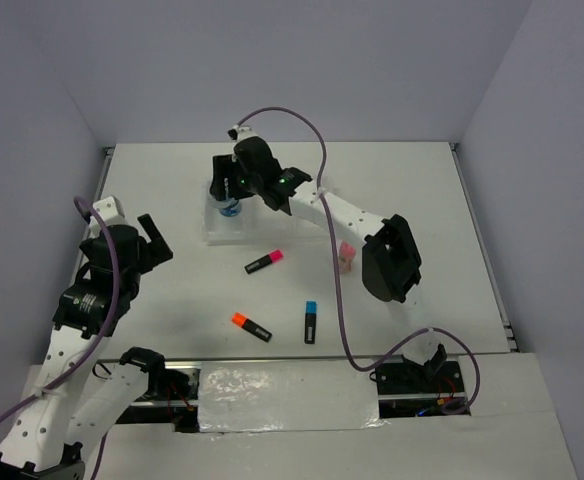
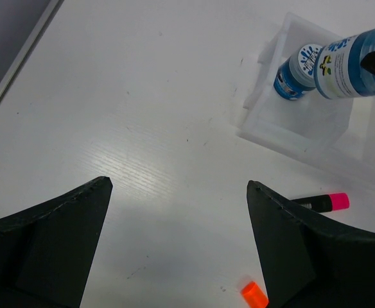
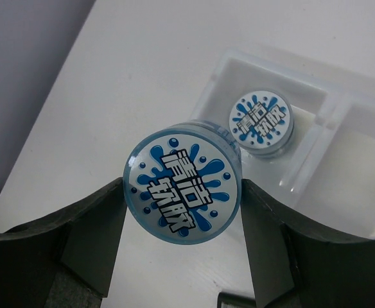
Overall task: Sort the stationery into containers
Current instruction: Place the stationery in the storage box.
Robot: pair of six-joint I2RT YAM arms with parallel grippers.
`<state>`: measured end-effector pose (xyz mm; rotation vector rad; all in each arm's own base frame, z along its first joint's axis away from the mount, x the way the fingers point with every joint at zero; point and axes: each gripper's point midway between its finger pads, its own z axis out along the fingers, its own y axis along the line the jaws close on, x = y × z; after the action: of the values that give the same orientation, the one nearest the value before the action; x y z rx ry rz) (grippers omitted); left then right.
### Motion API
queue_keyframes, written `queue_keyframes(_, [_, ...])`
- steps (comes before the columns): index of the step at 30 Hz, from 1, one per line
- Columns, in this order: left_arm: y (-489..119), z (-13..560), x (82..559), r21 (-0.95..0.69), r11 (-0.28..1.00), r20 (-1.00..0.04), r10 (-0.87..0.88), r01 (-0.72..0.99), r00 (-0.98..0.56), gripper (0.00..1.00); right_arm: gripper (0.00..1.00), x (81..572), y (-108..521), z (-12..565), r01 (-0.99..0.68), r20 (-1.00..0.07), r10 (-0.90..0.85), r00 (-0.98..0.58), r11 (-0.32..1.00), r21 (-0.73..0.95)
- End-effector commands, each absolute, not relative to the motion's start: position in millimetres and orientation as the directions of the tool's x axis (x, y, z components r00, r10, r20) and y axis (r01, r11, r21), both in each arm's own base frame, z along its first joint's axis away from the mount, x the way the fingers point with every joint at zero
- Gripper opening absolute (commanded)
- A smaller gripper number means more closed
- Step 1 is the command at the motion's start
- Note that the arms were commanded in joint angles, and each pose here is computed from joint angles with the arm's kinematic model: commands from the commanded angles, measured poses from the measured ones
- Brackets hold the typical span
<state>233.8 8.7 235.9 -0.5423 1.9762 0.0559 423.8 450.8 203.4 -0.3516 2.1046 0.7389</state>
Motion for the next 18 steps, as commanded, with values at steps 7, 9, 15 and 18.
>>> queue_keyframes(7, [3.3,250.1,242.6,-0.223,0.911,-0.880,-0.341,-0.347,-0.331,0.99,0.00,429.6,474.3,200.6,-0.522,-0.826,0.009,-0.564,0.771,0.365])
queue_keyframes(9, [3.0,249.7,242.8,-0.221,0.912,-0.879,-0.339,-0.344,-0.335,0.99,0.00,429.9,472.1,192.5,-0.514,-0.824,-0.004,-0.567,0.783,0.350])
queue_keyframes(15, [0.1,250.0,244.0,-0.228,0.917,-0.879,-0.339,-0.328,-0.336,0.99,0.00,428.0,472.8,178.2,-0.513,-0.817,-0.027,-0.577,0.790,0.336])
queue_keyframes(18, [-1.0,249.1,244.4,-0.226,0.920,-0.878,-0.335,-0.321,-0.342,0.99,0.01,429.9,475.5,168.0,-0.515,-0.814,-0.054,-0.578,0.798,0.312])
